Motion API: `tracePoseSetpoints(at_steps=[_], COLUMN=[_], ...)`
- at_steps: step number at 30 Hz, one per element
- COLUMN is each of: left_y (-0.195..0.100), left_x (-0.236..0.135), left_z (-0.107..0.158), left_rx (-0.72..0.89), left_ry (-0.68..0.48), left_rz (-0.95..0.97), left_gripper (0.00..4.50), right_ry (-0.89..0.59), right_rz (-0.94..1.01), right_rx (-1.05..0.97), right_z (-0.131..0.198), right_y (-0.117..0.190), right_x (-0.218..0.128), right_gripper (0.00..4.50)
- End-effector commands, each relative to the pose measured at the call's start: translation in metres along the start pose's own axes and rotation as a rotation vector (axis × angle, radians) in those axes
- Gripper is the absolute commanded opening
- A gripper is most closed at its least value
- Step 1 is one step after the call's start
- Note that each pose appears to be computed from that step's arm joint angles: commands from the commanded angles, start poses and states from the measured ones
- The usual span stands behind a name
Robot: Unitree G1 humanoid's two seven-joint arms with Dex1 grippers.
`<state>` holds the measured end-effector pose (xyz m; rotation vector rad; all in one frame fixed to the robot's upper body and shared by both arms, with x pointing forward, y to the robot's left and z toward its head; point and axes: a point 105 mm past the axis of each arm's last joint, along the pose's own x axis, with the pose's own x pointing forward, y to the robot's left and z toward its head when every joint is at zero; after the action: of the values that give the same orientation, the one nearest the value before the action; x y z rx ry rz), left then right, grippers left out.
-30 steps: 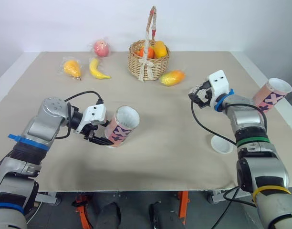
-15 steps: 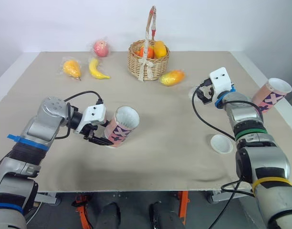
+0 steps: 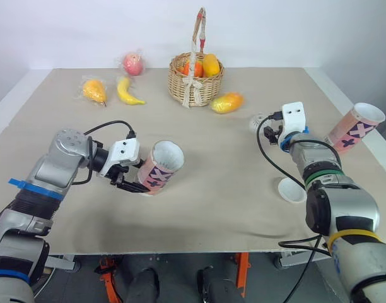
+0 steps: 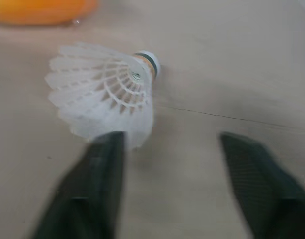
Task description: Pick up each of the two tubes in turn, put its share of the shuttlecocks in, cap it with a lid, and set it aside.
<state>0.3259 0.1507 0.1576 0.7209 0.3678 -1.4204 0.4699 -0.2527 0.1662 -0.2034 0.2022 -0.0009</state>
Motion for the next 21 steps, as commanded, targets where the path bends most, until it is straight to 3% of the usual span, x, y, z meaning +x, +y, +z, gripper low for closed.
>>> tracePoseSetpoints(at_steps=[1, 3, 4, 14, 21], left_y=[0.0, 0.0, 0.0, 0.001, -0.001], left_x=[-0.007, -0.007, -0.006, -0.003, -0.002], left_z=[0.005, 0.005, 0.004, 0.005, 0.003], left_rx=[0.022, 0.02, 0.019, 0.018, 0.006], left_ry=[-0.003, -0.005, -0.006, -0.016, -0.02], left_rz=[0.019, 0.02, 0.02, 0.022, 0.023], left_gripper=[3.26, 3.26, 3.26, 3.26, 3.26], right_ry=[-0.09, -0.086, -0.084, -0.104, -0.258], right_rz=[0.005, 0.007, 0.005, 0.019, 0.296], right_rx=[0.019, 0.015, 0.02, -0.009, -0.143], right_z=[0.03, 0.028, 0.027, 0.03, 0.057], right_y=[-0.001, 0.001, 0.001, -0.001, 0.011], right_x=[-0.001, 0.0, 0.0, -0.001, -0.019], right_gripper=[1.35, 0.37, 0.09, 0.09, 0.09])
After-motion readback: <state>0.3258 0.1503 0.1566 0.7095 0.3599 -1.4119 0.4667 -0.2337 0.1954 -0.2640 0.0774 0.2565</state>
